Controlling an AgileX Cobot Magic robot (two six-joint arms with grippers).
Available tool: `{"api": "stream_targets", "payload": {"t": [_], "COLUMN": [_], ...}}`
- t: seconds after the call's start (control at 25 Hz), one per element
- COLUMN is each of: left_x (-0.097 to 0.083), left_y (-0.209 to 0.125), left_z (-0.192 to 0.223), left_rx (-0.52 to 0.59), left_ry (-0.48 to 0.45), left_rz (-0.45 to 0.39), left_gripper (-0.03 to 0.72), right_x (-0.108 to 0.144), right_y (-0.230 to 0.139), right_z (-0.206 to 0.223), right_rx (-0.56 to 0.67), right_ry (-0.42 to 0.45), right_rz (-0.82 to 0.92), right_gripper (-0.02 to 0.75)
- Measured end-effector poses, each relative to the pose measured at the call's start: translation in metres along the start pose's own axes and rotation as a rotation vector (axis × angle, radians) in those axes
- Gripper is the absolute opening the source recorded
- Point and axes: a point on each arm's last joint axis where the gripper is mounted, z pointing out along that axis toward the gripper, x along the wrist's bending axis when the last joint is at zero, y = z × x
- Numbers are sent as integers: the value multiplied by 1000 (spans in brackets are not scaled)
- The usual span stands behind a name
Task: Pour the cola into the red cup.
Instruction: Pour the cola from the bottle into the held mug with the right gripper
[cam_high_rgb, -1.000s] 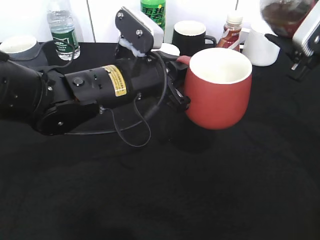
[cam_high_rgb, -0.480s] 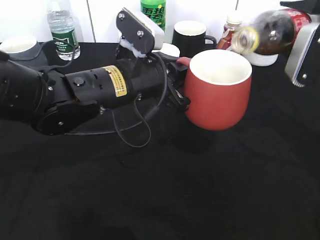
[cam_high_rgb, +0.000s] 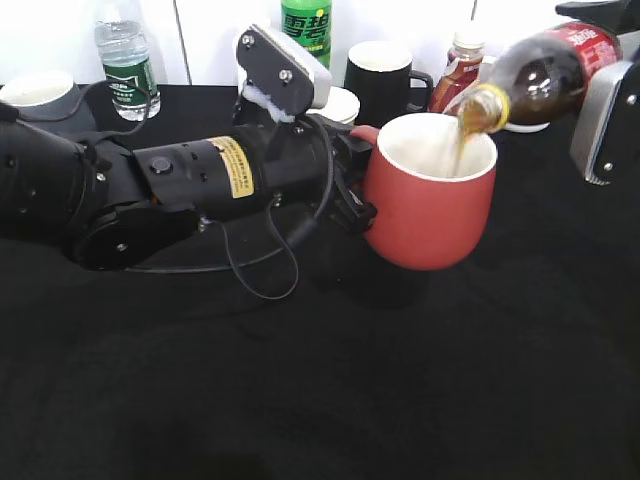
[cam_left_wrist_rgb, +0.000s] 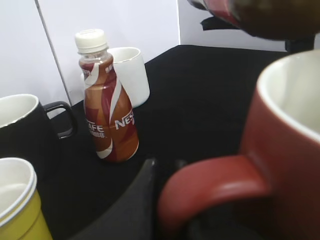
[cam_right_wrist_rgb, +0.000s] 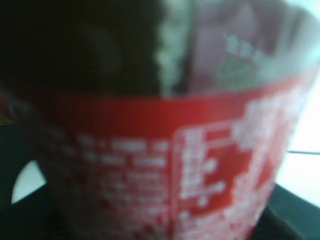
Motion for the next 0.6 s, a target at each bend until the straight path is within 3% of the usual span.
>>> {"api": "stream_targets", "payload": {"t": [0.24,0.6], "left_x": [-5,-5], "left_y": [-1,-2], "left_z": [0,0], "left_rx": [13,19], "left_ry": [-50,-54], "left_rz": [65,71], "left_gripper": [62,62], "right_x": [0,-1], "right_y": [0,0], "right_z": [0,0], "right_rx": [1,-1], "right_ry": [-1,-8], "right_rz": [-48,-79], "right_gripper": [489,489]}}
